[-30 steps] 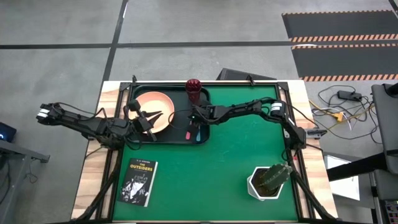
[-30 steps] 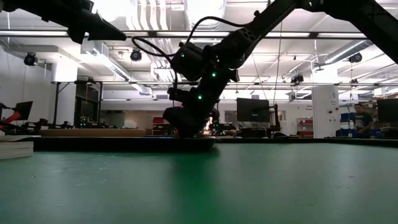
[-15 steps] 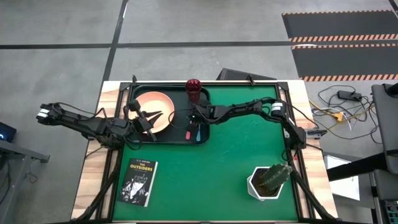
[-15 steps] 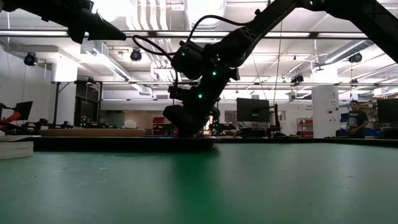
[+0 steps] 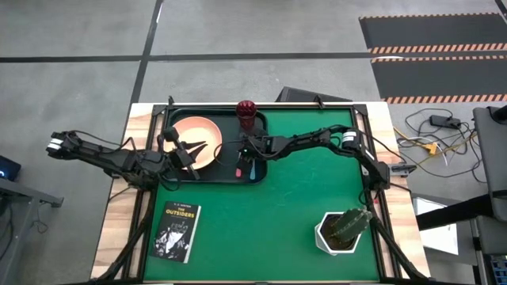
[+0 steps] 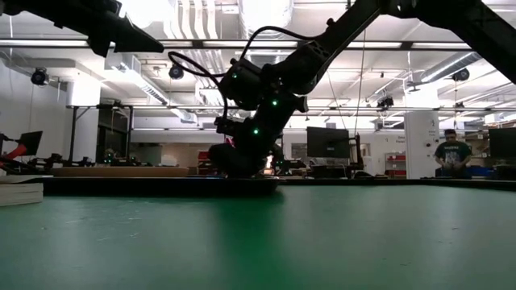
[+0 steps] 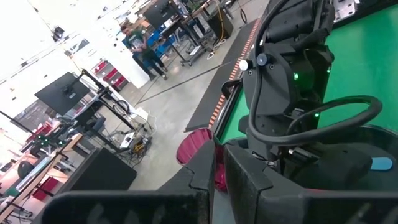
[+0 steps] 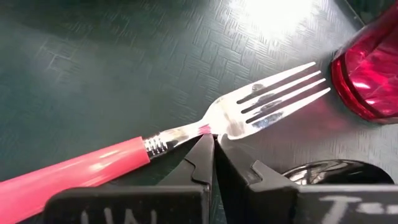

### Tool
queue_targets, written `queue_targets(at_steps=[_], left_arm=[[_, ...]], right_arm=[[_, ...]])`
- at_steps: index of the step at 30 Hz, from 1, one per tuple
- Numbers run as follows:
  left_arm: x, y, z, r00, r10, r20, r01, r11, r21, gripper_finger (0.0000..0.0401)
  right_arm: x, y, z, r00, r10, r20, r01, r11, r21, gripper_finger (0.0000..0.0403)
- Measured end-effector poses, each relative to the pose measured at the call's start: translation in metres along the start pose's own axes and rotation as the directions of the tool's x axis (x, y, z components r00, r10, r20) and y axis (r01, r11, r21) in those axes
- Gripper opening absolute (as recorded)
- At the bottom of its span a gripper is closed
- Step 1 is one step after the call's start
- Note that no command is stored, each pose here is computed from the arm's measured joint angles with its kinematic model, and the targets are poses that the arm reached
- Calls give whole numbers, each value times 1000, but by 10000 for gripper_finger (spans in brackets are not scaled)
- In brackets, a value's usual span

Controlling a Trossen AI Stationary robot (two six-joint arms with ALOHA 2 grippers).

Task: Pick and place plate/cup/fork/spoon on tray
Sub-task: Adjust the pink fork, then return to Home Position

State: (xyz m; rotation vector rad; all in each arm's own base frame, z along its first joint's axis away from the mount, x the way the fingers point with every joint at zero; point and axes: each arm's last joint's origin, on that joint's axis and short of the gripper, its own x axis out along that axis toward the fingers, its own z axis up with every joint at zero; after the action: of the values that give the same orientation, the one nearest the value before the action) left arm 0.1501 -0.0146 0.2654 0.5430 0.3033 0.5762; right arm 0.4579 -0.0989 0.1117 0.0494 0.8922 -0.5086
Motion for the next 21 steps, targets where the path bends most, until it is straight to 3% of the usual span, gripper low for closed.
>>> queue_targets(at_steps=[10, 17, 21], left_arm=[[0, 0, 0, 1000, 0, 0, 0, 1000, 2, 15], [0, 0, 0, 1000, -8, 1, 8, 1000, -28, 15], [0, -6, -1, 986, -160, 49, 161, 987, -14, 15]], right_arm=[[-27, 5, 15, 999, 8, 45, -7, 999, -32, 9], [-74, 38, 27, 987, 89, 132, -65, 982, -180, 9], [-109, 47, 33, 971, 133, 198, -81, 965, -251, 9]])
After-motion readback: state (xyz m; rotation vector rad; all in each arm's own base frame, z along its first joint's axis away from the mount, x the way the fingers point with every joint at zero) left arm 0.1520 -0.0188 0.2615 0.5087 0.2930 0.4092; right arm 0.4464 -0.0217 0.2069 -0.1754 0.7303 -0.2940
